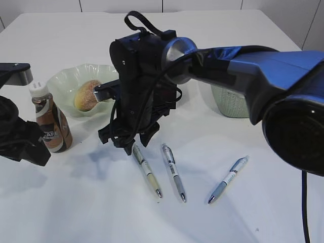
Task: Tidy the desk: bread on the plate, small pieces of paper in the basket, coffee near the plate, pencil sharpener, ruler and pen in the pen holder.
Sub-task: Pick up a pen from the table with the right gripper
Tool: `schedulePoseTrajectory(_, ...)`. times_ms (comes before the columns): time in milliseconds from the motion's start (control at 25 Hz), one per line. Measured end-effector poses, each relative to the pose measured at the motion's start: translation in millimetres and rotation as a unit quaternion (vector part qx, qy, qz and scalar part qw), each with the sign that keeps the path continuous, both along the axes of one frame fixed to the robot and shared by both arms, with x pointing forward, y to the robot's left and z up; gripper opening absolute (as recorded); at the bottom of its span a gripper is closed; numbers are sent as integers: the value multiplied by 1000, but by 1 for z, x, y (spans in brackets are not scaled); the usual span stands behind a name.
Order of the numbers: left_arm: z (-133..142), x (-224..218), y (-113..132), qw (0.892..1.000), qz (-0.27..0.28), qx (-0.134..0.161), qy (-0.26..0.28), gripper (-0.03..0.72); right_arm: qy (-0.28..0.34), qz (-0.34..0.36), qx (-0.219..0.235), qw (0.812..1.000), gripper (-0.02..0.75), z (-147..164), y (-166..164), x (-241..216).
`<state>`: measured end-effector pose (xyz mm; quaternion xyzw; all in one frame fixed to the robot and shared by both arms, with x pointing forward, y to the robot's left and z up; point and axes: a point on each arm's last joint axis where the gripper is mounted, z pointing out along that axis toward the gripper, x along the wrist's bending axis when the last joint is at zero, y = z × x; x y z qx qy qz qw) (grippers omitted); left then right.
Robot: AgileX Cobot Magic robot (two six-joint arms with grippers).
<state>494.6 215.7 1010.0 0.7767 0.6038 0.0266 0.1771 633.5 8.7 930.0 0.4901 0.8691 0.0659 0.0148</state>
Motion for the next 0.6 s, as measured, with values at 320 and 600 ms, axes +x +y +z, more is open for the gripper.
schedulePoseTrajectory(320,0,0,0,1000,0,0,0,400,6,-2,-7,1000,361,-9,0,1)
schedulePoseTrajectory(600,0,0,0,1000,0,0,0,400,9,-2,-10,1000,361,-14,0,1)
